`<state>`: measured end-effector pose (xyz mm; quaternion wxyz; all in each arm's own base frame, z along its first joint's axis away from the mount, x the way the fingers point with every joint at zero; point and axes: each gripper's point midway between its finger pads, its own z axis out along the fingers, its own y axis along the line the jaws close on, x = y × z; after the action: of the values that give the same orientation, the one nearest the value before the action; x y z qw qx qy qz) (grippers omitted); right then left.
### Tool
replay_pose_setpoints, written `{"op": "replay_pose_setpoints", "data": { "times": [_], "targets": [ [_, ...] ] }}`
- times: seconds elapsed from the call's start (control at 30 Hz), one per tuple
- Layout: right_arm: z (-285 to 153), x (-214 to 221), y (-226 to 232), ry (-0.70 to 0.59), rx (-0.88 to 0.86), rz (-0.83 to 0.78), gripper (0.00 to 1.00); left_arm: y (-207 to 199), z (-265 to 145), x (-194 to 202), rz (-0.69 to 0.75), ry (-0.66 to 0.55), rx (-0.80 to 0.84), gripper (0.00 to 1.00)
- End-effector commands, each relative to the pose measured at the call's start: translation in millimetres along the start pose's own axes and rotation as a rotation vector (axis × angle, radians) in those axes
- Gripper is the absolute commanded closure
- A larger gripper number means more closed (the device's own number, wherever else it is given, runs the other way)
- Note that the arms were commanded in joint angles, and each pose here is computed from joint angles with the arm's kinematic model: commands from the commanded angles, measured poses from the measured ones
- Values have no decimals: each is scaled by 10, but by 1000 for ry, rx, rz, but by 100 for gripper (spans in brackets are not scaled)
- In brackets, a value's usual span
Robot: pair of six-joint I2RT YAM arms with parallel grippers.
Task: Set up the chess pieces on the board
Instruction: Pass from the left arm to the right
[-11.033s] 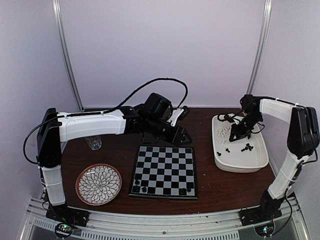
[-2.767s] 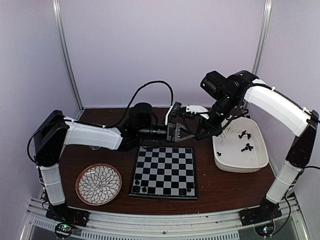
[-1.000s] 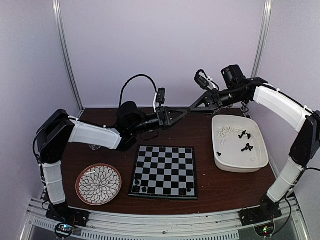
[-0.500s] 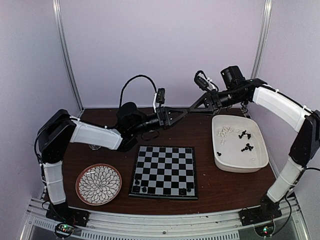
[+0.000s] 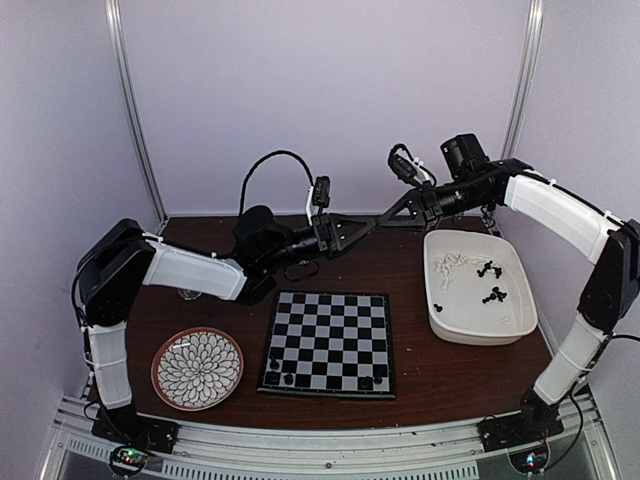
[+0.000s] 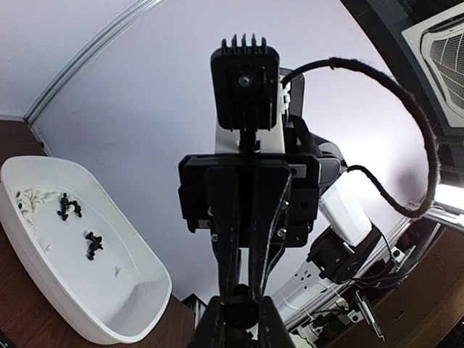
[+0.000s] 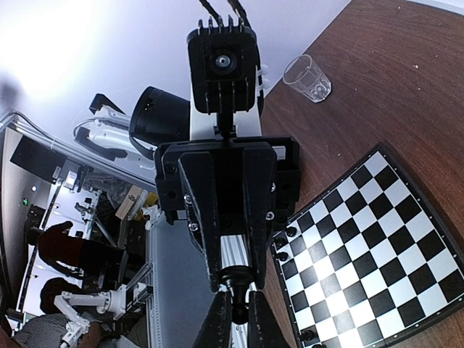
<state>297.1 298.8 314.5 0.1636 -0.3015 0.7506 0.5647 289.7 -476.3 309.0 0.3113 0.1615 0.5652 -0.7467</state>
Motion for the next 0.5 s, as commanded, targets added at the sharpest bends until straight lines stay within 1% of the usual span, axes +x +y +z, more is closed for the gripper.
{"op": "replay_pose_setpoints", "data": {
  "times": [0.0, 0.03, 0.1, 0.17, 0.2, 0.23, 0.27, 0.33, 0.47],
  "targets": [
    [18, 30, 18, 19, 18, -27, 95, 18, 39, -43, 7, -18, 7, 84],
    [-6, 58, 3, 37, 51, -40, 97, 41, 25, -29, 1, -16, -3, 77],
    [-91, 112, -29, 87, 145, -125, 98, 123, -41, 4, -10, -14, -38, 64],
    [-195, 164, -54, 135, 236, -204, 99, 282, -207, 0, -30, -38, -104, 52],
    [-241, 199, -75, 161, 278, -240, 99, 367, -352, 11, -43, -54, -143, 18],
    [-284, 244, -102, 193, 318, -287, 99, 425, -472, -18, -46, -76, -173, 4],
    [-325, 304, -142, 231, 362, -321, 99, 467, -581, -42, -48, -91, -202, 3],
    [-365, 452, -216, 328, 444, -398, 98, 514, -756, -59, -39, -101, -260, 2],
    [-426, 809, -351, 584, 572, -564, 98, 446, -888, -30, 44, -38, -359, 2]
  ]
}}
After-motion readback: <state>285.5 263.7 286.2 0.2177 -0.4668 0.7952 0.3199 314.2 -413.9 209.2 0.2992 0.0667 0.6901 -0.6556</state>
